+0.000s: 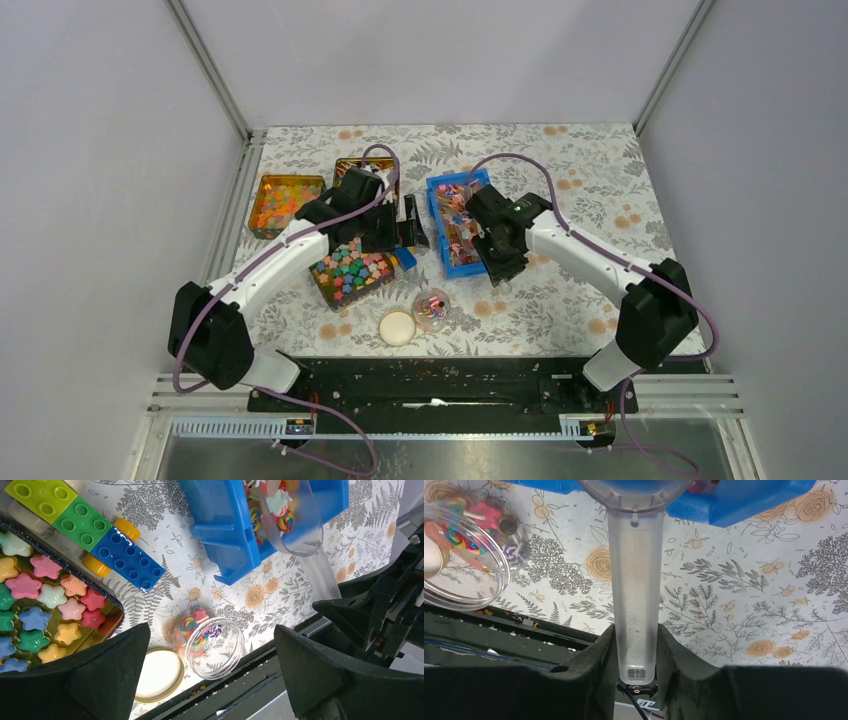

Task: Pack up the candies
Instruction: Scoop the fake candies from the storage box.

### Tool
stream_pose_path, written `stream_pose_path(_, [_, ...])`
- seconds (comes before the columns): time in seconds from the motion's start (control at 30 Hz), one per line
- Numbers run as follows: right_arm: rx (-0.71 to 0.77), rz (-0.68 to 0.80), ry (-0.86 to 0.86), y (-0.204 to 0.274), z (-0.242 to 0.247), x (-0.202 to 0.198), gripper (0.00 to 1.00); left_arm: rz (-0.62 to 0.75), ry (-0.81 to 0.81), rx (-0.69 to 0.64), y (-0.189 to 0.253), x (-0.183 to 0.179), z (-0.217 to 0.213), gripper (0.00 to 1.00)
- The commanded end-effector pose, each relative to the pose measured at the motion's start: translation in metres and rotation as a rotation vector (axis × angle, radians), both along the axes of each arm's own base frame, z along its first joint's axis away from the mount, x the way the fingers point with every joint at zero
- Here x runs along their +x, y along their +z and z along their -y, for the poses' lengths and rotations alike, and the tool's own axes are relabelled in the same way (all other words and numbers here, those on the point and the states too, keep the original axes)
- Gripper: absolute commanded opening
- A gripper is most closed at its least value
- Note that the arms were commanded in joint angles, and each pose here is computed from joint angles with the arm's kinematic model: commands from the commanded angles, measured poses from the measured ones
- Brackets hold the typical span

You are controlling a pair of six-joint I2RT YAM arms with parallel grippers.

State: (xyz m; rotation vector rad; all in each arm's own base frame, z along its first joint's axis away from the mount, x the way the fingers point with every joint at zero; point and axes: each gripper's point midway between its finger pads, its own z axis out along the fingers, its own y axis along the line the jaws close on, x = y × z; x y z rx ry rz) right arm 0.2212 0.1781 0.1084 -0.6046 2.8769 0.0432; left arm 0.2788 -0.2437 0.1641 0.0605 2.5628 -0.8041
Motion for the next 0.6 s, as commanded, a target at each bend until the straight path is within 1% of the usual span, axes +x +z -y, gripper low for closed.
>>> stream_pose_path(0.0, [0.0, 0.056, -0.008, 0.014, 0.004, -0.006, 0.0, 0.064, 0.046, -0.048, 0.016, 0.002, -0.003, 0.99])
stream_pose_path(0.57, [-0.027, 0.086, -0.046, 0.027, 0.019, -0.03, 0.0, 0.038, 0.084, -0.112, 0.006, -0.026, -0.009, 0.99])
